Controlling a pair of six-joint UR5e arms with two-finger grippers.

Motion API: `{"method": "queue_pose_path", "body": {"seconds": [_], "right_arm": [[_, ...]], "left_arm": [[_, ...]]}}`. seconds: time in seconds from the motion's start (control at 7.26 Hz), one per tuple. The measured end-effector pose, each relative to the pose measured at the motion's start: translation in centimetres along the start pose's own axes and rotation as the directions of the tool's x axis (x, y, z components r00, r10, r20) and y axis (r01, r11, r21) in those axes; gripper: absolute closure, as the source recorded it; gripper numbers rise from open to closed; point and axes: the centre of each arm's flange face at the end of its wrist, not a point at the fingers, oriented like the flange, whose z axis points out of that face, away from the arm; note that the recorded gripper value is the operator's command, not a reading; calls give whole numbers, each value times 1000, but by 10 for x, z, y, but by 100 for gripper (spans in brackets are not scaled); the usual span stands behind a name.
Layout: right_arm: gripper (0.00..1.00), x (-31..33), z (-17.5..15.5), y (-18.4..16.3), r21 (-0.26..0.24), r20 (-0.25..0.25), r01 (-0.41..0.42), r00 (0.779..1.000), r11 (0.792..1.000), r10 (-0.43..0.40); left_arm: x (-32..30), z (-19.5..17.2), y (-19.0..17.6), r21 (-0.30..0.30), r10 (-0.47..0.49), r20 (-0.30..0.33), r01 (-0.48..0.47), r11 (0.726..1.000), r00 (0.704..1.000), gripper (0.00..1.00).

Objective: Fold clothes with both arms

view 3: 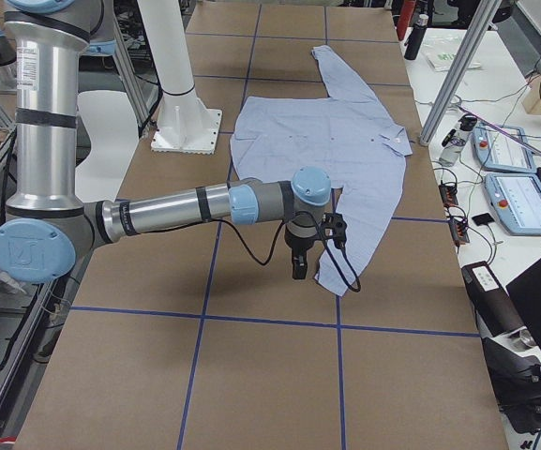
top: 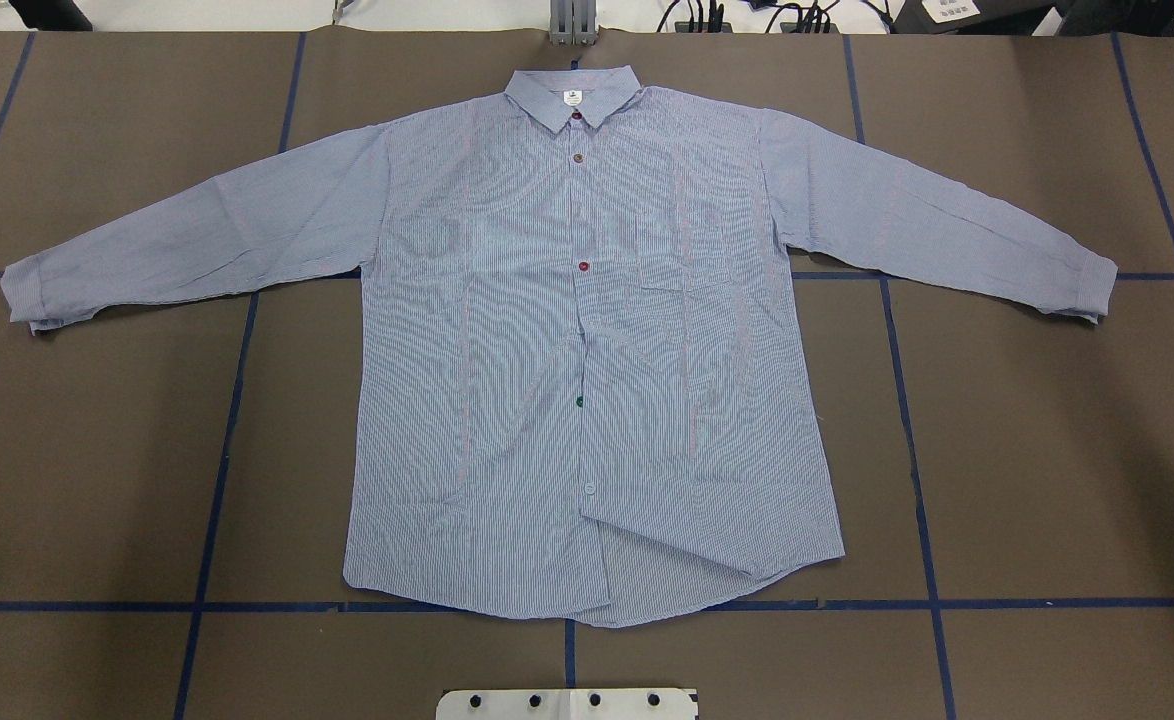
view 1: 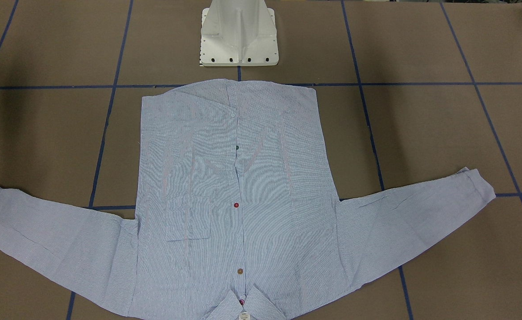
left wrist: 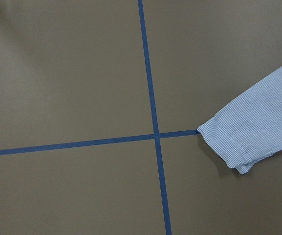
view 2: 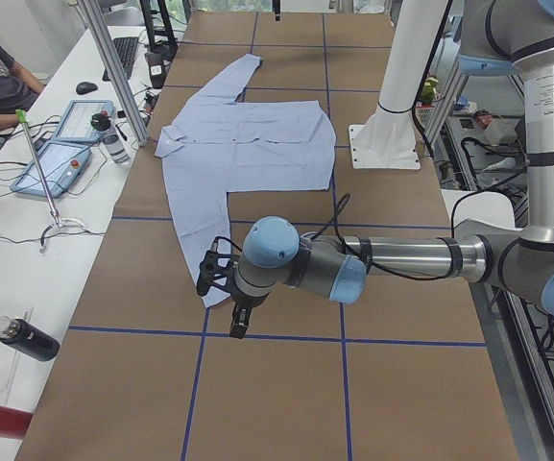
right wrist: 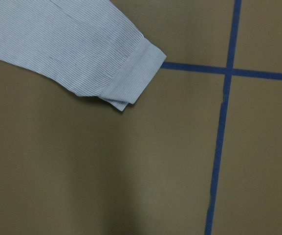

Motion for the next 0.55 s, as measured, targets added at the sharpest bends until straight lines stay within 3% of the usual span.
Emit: {"method": "queue_pose_path", "body": {"seconds": [0.55], "right_arm": [[0,12,11,15,-31,29,-34,999,999,35]], "left_arm": [[8,-5,8,13,24,-28,-24,1000,999,1]]}}
